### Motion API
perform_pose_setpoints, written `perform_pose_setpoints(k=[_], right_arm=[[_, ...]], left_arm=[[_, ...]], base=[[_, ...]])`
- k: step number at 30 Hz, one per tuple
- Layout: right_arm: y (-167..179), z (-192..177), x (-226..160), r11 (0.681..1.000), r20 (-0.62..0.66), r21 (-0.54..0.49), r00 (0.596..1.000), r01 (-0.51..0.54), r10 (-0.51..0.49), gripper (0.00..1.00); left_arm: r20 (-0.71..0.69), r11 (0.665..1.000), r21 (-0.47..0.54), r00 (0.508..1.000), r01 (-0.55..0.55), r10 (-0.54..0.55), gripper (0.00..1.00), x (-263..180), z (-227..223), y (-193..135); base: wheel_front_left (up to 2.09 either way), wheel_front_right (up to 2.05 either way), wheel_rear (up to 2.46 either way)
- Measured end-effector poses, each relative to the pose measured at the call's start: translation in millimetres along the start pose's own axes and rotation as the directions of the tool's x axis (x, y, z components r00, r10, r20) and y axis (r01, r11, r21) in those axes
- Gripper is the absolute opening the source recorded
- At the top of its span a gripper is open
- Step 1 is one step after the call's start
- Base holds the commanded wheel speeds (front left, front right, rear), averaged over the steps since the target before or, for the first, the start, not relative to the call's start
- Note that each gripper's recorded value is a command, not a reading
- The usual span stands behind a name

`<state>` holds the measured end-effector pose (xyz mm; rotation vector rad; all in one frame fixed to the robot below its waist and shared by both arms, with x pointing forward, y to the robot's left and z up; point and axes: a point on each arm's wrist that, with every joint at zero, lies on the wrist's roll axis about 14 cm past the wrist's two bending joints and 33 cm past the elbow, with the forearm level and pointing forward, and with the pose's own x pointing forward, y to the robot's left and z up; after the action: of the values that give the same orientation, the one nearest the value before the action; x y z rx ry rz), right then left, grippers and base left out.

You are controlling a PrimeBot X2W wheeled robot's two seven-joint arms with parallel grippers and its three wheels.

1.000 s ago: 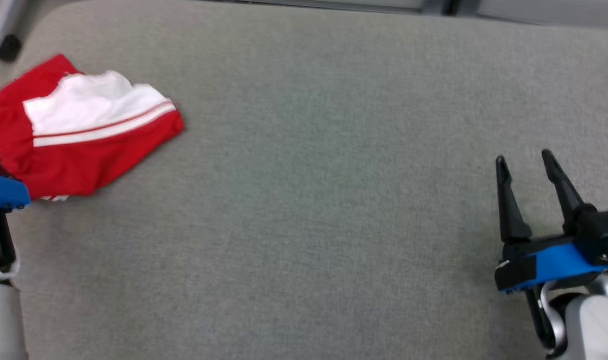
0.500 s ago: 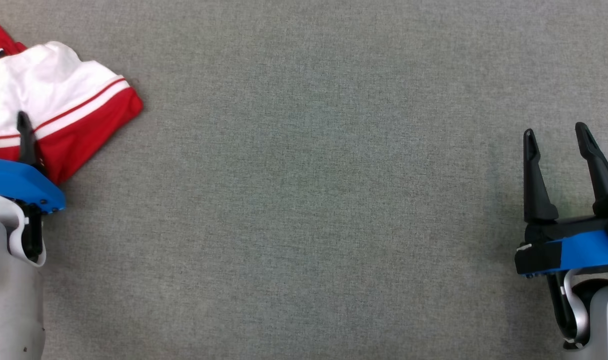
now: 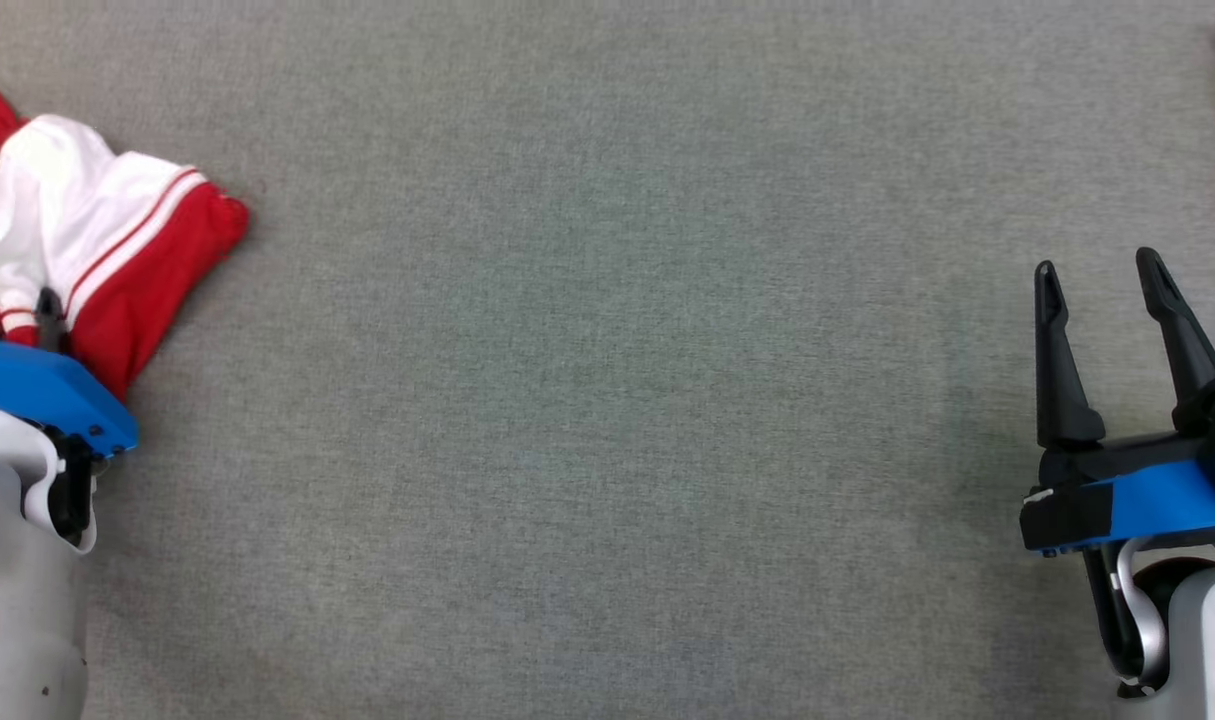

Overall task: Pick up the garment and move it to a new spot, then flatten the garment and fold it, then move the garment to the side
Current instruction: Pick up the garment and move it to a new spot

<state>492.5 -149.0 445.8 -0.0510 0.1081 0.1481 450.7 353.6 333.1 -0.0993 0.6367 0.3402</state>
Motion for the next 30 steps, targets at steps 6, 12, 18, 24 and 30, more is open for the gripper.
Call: perform_pose_setpoints(k=[6, 12, 18, 24, 30], right_arm=[[-11.7, 14.9, -13.5, 0.999, 0.039, 0.012, 0.999, 0.034, -0.034, 1.0], [-23.8, 25.1, -33.6, 0.997, 0.067, 0.045, 0.995, 0.069, -0.072, 1.0], [-37.3, 29.3, -58.9, 0.99, 0.082, 0.084, 0.989, 0.112, -0.119, 1.0], [-56.3, 28.9, -83.6, 0.978, 0.088, 0.115, 0.979, 0.173, -0.184, 1.0], [-77.1, 24.2, -104.8, 0.961, 0.085, 0.135, 0.963, 0.242, -0.255, 1.0]], left_arm=[[0.113, 1.0, -0.011, 0.993, 0.025, -0.024, 0.0, -7.6, 25.6, -8.7], [0.35, 0.993, 0.054, 0.929, 0.106, -0.118, 0.0, -20.7, 106.1, -39.2], [0.545, 0.961, 0.156, 0.791, 0.23, -0.278, 0.0, -54.3, 183.0, -100.5], [0.663, 0.882, 0.28, 0.589, 0.378, -0.463, 0.0, -103.8, 235.8, -187.2], [0.651, 0.753, 0.4, 0.416, 0.523, -0.635, 0.0, -155.9, 244.9, -278.5]], base=[[0.0, 0.0, 0.0], [0.0, 0.0, 0.0], [0.0, 0.0, 0.0], [0.0, 0.0, 0.0], [0.0, 0.0, 0.0]])
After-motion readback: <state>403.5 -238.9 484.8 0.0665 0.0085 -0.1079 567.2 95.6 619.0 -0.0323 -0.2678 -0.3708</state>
